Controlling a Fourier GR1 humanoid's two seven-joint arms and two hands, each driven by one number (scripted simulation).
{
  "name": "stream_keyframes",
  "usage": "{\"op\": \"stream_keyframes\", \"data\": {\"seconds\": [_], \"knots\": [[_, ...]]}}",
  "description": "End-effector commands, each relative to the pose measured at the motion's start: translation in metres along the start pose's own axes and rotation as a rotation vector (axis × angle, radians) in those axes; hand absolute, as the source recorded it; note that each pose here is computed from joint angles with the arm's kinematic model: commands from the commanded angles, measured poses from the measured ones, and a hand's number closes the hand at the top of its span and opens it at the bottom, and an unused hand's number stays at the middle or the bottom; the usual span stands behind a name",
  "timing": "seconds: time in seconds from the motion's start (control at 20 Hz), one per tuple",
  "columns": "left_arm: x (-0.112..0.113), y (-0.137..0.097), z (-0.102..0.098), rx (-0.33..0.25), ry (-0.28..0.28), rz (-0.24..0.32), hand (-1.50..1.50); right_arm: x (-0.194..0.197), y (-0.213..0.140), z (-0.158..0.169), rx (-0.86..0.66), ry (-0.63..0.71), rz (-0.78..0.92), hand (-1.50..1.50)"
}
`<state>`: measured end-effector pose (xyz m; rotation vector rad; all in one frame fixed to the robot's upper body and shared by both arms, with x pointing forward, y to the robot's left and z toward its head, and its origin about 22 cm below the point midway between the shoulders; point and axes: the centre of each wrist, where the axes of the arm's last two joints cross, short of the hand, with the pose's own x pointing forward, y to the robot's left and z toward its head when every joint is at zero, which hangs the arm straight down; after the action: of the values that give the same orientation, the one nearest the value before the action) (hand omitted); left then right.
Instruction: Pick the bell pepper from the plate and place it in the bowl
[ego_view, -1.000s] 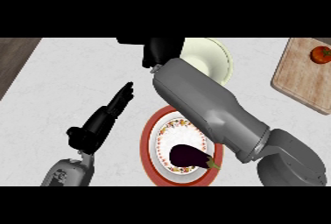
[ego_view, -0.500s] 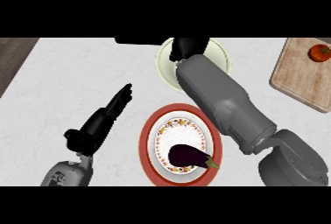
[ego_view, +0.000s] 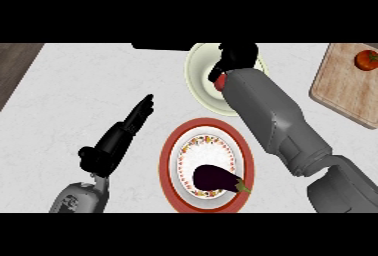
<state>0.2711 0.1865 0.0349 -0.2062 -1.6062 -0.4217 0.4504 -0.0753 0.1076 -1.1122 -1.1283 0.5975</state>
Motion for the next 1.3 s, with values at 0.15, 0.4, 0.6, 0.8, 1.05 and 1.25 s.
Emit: {"op": "stream_keyframes", "data": {"seconds": [0.15,0.4,0.6,0.8,1.05,1.25], "knots": [[-0.009,0.004,0.014,0.011,0.008,0.012,0.0,-0.025,-0.022,-0.025,-0.1,-0.071,-0.144,-1.5],[0.0,0.002,0.007,0.008,0.003,0.006,0.0,-0.02,-0.024,-0.024,-0.268,0.02,-0.346,-1.5],[0.001,0.018,0.009,0.048,0.006,0.001,0.0,-0.049,-0.027,-0.035,-0.324,0.085,-0.466,-1.5],[-0.002,0.002,0.016,0.052,0.034,0.027,0.0,-0.078,-0.033,-0.043,-0.325,0.133,-0.529,-1.5],[0.006,0.024,0.012,0.073,0.028,0.003,0.0,-0.134,-0.04,-0.046,-0.402,0.16,-0.588,-1.5],[-0.001,0.02,0.022,0.077,0.056,0.012,0.0,-0.171,-0.048,-0.03,-0.402,0.136,-0.65,-1.5]]}}
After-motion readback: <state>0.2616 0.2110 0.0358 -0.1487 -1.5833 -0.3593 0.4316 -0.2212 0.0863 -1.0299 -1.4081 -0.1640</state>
